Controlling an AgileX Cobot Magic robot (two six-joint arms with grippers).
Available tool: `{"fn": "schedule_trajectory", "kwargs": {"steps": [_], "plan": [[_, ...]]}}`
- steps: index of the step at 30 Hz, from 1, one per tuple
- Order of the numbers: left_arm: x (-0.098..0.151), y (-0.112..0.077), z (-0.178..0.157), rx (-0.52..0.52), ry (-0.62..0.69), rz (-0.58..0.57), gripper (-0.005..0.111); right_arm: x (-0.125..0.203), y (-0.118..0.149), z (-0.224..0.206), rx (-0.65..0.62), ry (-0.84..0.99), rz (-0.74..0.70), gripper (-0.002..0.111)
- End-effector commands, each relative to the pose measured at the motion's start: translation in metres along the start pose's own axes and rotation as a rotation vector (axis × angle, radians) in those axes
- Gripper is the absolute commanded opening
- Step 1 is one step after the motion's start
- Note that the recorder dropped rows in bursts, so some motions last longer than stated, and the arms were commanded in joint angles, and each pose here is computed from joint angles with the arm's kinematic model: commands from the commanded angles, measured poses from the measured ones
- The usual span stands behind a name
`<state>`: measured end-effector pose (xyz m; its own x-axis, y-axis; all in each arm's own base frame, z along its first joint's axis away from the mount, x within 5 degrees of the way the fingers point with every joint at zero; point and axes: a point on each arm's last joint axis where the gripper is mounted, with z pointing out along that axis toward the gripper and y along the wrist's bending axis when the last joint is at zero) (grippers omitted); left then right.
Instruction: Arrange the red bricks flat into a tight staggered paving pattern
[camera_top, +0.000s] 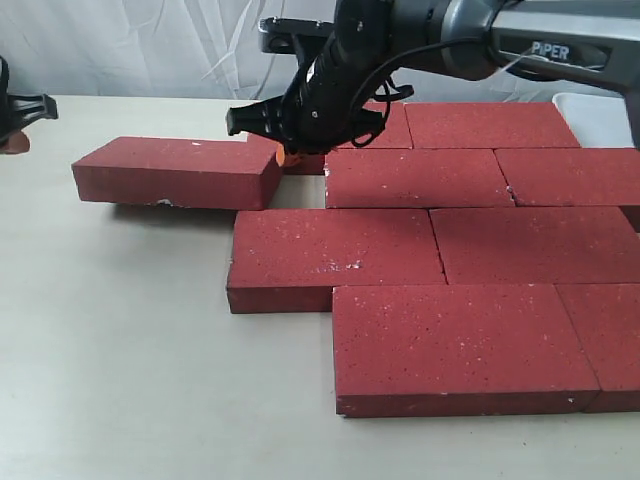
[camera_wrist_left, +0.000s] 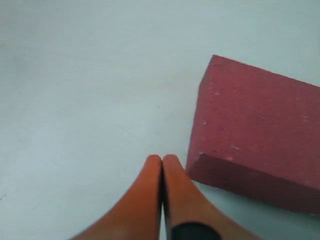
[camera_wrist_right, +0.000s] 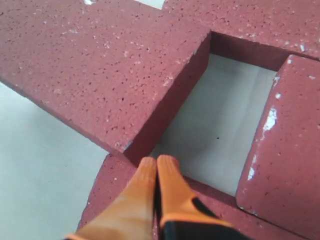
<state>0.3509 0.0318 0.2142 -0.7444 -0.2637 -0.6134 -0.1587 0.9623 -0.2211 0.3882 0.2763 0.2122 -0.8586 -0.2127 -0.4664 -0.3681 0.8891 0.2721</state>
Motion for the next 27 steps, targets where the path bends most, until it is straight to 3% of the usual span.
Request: {"fn": "schedule_trajectory", "kwargs": {"steps": [1, 5, 10, 27], "plan": [[0.012, 0.015, 0.031, -0.034, 0.055, -0.052, 0.0, -0.003, -0.003, 0.011, 0.021, 0.017, 0.02, -0.001], [0.023, 0.021, 0.056, -0.046, 0.083, -0.137, 0.0, 0.0, -0.01, 0.021, 0.071, 0.032, 0.022, -0.001], [0.031, 0.027, 0.072, -0.069, 0.094, -0.162, 0.0, 0.002, -0.013, 0.033, 0.078, 0.025, 0.016, -0.001], [0.031, 0.028, 0.075, -0.076, 0.074, -0.192, 0.0, 0.002, -0.006, 0.058, -0.054, -0.04, 0.185, -0.001]]}}
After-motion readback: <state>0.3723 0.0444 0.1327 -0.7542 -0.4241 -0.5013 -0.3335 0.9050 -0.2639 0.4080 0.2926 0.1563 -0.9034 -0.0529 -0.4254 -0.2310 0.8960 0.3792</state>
